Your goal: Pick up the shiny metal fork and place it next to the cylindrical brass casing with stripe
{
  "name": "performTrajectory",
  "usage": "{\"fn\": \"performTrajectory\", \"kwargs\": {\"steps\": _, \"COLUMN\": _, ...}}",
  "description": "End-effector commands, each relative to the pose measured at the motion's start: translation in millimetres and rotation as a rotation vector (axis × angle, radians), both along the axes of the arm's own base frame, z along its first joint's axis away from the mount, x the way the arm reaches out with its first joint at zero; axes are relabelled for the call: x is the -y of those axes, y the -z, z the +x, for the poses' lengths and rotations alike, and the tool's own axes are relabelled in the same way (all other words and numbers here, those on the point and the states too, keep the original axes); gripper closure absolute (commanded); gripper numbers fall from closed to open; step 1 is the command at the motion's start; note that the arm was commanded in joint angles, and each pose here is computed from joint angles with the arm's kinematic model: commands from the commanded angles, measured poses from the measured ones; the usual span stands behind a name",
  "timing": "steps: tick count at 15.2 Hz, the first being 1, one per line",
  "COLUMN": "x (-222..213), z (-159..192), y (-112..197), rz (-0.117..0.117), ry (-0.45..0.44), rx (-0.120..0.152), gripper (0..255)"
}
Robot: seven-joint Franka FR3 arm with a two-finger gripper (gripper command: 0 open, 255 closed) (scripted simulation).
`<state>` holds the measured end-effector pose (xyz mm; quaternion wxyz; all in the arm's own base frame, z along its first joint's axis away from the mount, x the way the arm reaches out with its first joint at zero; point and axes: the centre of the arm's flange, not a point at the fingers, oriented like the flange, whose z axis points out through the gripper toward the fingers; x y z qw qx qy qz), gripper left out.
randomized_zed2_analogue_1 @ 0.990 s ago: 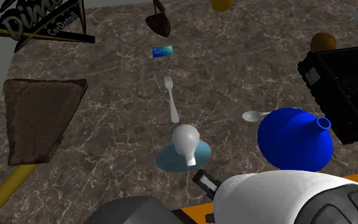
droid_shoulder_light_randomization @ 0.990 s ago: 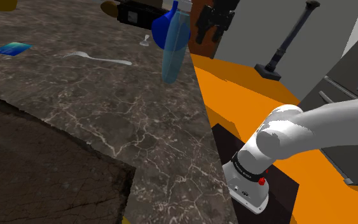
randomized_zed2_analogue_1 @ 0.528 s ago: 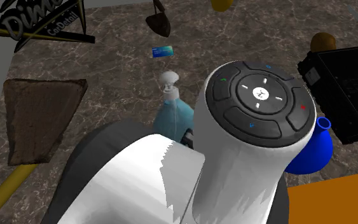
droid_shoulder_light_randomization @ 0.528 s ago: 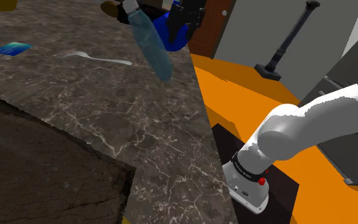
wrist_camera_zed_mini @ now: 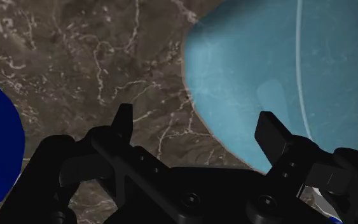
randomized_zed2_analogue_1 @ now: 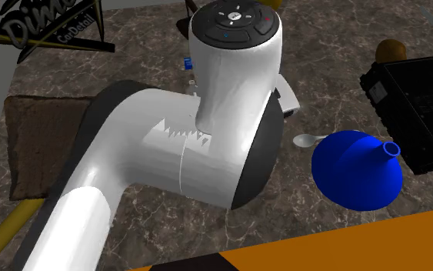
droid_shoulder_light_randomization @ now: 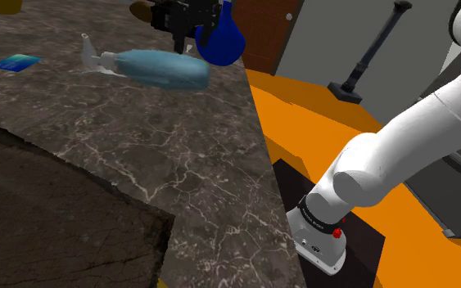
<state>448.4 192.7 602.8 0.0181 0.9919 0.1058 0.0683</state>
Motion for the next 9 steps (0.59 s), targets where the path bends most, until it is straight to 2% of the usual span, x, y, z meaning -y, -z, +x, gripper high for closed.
{"fn": "performTrajectory", "kwargs": {"steps": 1, "x": -24, "z": 12, "y": 10, "rz": -0.008, "ry": -0.037, "rx": -0.009, "gripper": 0}}
{"fn": "performTrajectory", "kwargs": {"steps": 9, "x": -119, "z": 55, "y": 32, "rz": -0.036, "ry": -0.167, "rx": -0.003, "gripper": 0}}
